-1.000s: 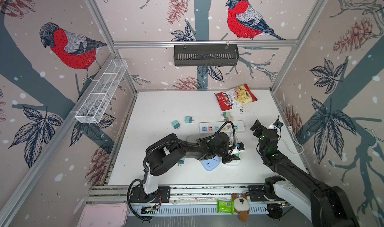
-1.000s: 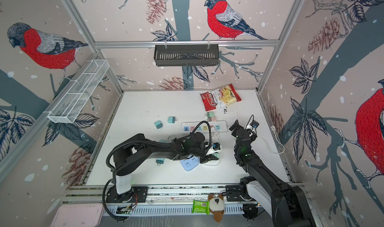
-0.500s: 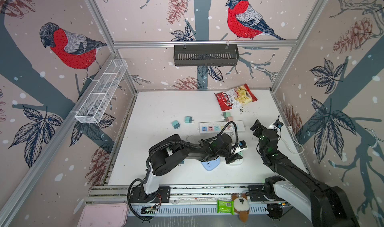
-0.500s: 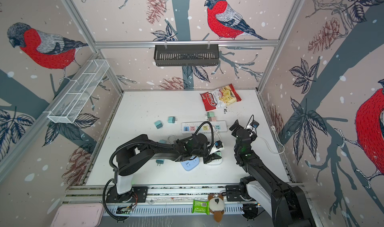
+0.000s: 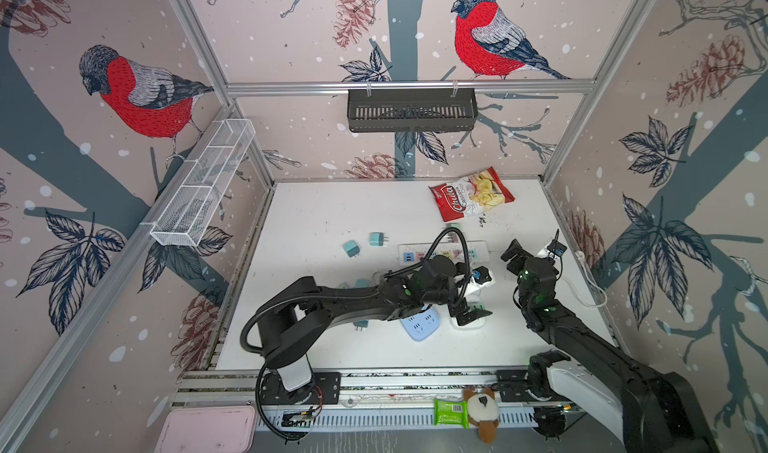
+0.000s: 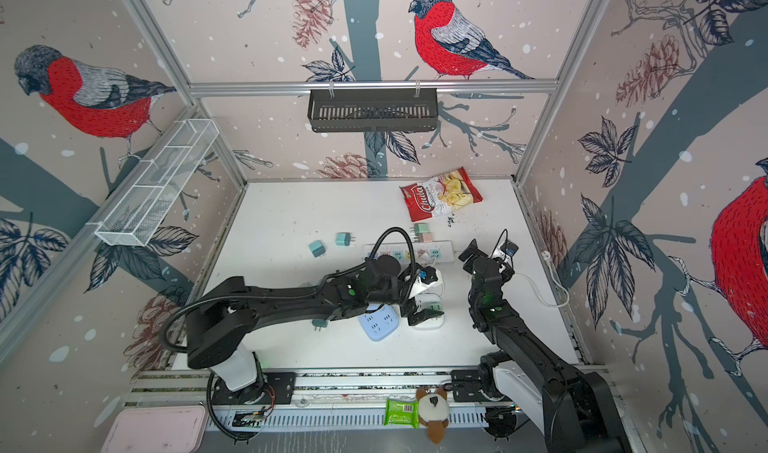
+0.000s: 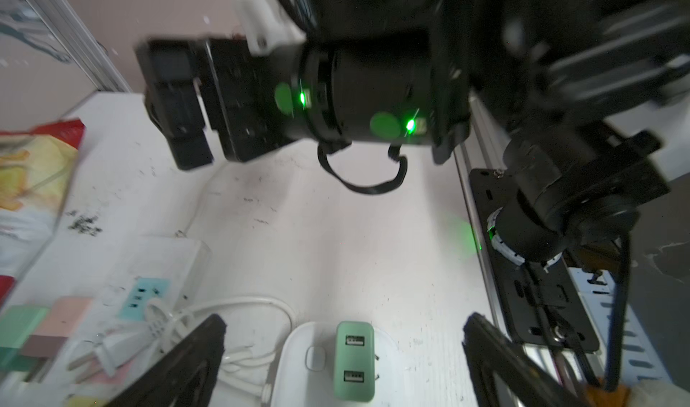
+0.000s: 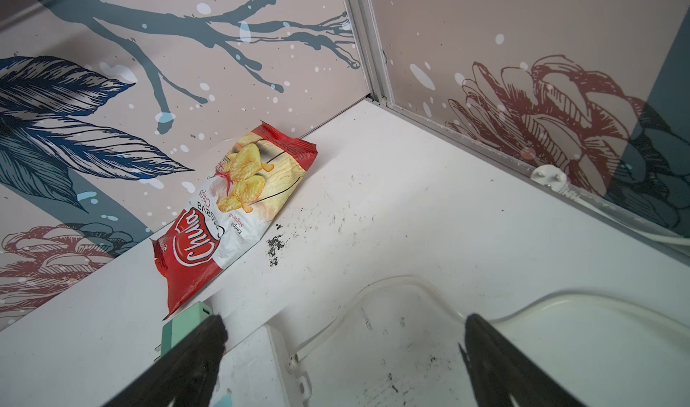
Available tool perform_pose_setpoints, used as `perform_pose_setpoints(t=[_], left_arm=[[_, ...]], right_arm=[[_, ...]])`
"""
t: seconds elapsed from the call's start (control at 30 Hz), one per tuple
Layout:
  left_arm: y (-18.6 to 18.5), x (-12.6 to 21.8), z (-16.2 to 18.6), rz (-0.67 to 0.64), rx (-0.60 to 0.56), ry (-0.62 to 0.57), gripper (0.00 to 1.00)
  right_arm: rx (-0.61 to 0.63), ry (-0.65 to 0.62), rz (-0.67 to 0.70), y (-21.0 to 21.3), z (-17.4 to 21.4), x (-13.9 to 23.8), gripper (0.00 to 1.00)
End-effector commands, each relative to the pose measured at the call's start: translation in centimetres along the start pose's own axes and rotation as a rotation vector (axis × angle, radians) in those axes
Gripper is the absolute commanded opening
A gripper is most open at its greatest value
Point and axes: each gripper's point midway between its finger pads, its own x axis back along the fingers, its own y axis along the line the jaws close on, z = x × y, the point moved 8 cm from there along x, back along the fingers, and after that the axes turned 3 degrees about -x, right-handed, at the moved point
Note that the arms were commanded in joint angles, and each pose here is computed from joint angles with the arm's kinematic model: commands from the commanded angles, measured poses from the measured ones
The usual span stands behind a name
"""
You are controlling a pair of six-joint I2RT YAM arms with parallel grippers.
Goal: Insert the plug
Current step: 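Press the green charger into the socket box and open the left gripper, then withdraw the left gripper while the right gripper reaches toward the teal chargers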
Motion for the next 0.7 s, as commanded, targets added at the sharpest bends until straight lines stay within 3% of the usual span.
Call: perform_pose_setpoints(t=[0.0,0.1,0.2,0.33,0.53,0.6,0.67], left_arm=[[0.4,3.0,-0.7,-0.062,-0.021,-0.026,0.99],[1.8,6.6,-0.8,-0.155,0.044,-0.06,0.99],[4.0,11.2,0.4,-0.343,0.143,-0.095,0.99],[6.4,19.7,4.1,-0.71,0.323,-0.237,0.99],[6.0,30.8,9.4,-1.289,0.638,-0.527,0.99],[5.5,32.4,9.0,-1.319,0.705,-0.563,0.98],[5.0,33.1,7.3,-1.259,0.721,-0.599,0.99]], right_arm=[[-0.009,-0.009,0.007,0.0,-0.2,0.0,1.0],[-0.007,-0.008,0.007,0.1,-0.2,-0.1,1.0],[-0.005,-0.006,0.004,0.1,-0.2,-0.1,1.0],[0.0,-0.005,0.002,0.2,-0.2,-0.1,1.0],[0.007,-0.009,0.044,0.4,-0.3,-0.6,1.0],[0.013,-0.002,0.056,0.5,-0.2,-0.8,1.0],[0.018,0.007,0.057,0.6,-0.2,-1.0,1.0]])
